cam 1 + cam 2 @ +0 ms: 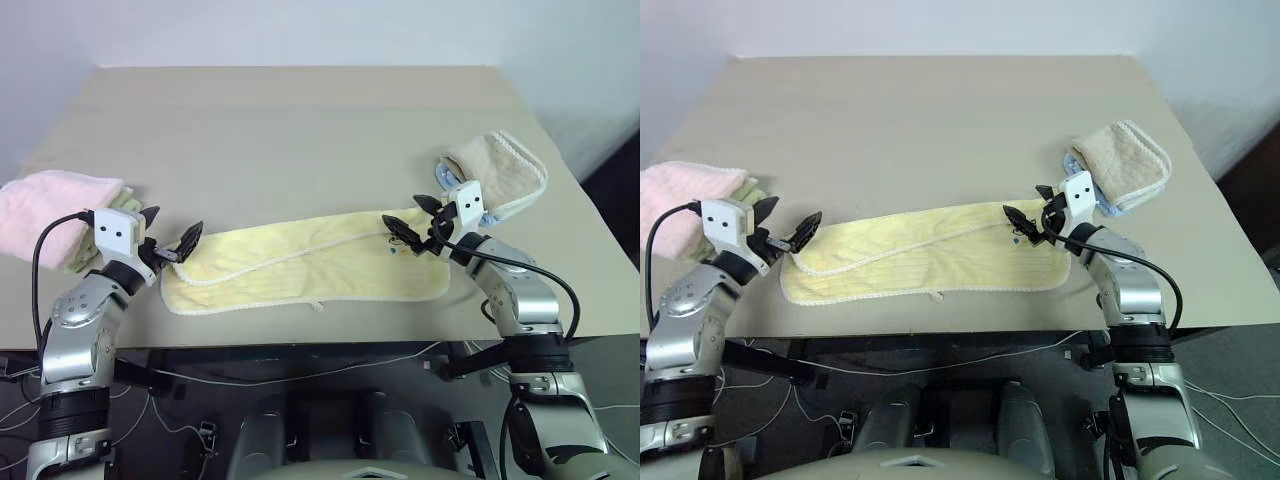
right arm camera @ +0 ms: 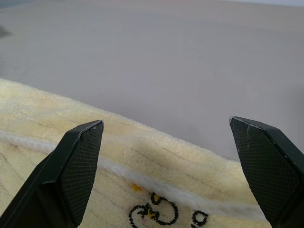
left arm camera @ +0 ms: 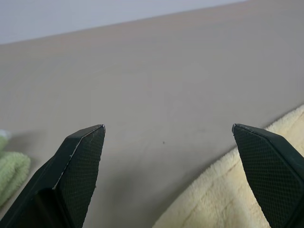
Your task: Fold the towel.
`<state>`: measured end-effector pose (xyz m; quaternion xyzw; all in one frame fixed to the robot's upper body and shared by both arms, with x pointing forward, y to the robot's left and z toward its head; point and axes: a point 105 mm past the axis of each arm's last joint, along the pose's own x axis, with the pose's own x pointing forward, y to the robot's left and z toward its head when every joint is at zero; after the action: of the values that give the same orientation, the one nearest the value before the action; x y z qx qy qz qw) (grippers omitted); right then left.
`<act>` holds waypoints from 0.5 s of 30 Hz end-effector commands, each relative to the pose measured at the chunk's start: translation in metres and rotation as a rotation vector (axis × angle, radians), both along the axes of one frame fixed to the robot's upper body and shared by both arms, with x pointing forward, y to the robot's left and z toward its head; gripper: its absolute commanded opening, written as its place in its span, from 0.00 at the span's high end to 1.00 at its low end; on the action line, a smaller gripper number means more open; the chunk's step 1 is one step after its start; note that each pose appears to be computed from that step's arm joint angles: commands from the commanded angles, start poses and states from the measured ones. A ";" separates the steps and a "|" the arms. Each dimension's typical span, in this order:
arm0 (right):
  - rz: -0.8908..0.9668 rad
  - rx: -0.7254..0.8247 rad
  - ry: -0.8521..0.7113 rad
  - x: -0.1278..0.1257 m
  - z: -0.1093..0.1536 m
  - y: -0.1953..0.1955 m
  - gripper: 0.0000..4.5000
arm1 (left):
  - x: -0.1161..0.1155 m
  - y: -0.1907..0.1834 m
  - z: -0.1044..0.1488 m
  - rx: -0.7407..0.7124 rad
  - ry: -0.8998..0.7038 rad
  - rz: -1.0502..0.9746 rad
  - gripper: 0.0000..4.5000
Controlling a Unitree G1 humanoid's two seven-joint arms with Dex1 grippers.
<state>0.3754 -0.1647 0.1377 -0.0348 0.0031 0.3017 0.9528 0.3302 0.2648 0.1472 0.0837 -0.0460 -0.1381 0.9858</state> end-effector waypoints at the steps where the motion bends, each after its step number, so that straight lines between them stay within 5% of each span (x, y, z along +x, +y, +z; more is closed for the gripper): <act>1: 0.005 0.009 -0.057 0.001 0.015 0.003 0.01 | -0.001 -0.006 0.020 0.015 -0.060 -0.029 0.00; 15: -0.009 -0.012 -0.072 -0.001 0.019 -0.003 0.01 | 0.002 -0.023 0.019 -0.025 -0.072 -0.099 0.00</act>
<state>0.3750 -0.1658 0.1367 -0.0381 0.0047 0.2982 0.9537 0.3330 0.2485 0.1525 0.0724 -0.0587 -0.1685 0.9813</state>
